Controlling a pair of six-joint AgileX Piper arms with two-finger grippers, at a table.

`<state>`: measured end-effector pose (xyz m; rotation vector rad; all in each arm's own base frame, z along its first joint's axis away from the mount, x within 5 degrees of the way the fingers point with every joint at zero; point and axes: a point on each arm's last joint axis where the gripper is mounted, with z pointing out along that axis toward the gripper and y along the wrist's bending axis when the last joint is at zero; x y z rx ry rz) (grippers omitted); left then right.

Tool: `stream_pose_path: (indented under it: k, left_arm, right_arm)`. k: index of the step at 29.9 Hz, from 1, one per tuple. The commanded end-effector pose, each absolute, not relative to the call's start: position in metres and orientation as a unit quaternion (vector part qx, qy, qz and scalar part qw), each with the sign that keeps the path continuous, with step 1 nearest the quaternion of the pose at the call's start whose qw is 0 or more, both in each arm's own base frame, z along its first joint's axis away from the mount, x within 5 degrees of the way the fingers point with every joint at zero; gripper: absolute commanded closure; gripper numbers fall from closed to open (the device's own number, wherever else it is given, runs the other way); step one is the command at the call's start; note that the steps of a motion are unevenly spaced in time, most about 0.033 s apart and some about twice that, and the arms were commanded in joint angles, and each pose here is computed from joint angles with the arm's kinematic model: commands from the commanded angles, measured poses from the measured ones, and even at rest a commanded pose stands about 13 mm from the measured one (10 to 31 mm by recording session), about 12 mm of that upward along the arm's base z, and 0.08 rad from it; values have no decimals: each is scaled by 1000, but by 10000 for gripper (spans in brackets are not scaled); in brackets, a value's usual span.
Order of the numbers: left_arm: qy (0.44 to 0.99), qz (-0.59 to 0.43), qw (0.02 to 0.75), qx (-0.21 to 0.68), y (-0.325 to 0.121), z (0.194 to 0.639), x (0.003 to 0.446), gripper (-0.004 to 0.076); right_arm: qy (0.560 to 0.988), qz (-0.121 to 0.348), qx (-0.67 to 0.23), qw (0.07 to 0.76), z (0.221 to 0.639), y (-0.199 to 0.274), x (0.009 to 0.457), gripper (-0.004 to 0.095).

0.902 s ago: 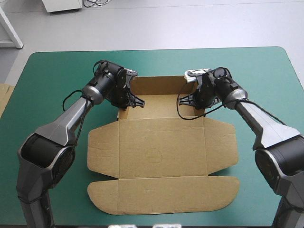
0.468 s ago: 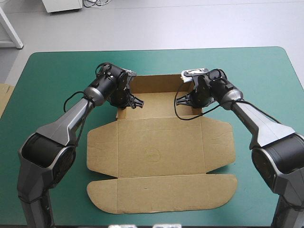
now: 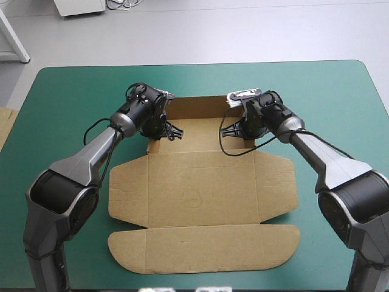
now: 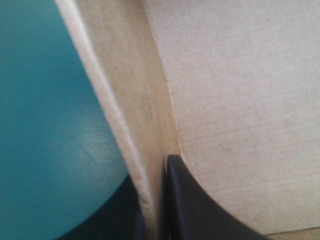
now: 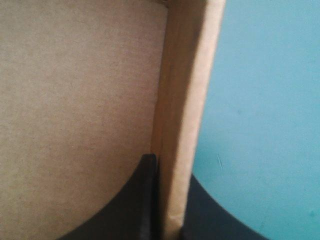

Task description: Fold the box

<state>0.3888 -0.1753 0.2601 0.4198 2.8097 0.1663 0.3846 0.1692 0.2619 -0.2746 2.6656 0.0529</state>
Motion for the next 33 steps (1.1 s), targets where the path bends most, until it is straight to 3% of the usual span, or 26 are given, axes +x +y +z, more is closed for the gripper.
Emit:
stream_pose_path:
  k: [1,5,10,14,18,20,33]
  left_arm:
    - [956,137,183,185,-157,285,389,734]
    - [958,131,175,188,-158,284,388,734]
    - [957,135,167,194,-156,287,386,674]
    - [957,133,170,196,-156,291,383,462]
    - [957,126,174,193,-156,297,382,241]
    - [957,124,178,192,-156,299,382,197]
    - [943,-6,273,191,-166,385,361,193]
  right_arm:
    - [954,-26,-147,260,294,156,380,927]
    - [956,-15,-145,256,293,158,379,875]
    - [957,-11,-138,253,293,158,378,623]
    - [958,1,-134,255,294,160,378,502]
    - [958,4,-132,256,295,161,378,486]
    - [957,6,-130,258,297,161,377,486]
    - [936,58,-117,328,366,150,352,486]
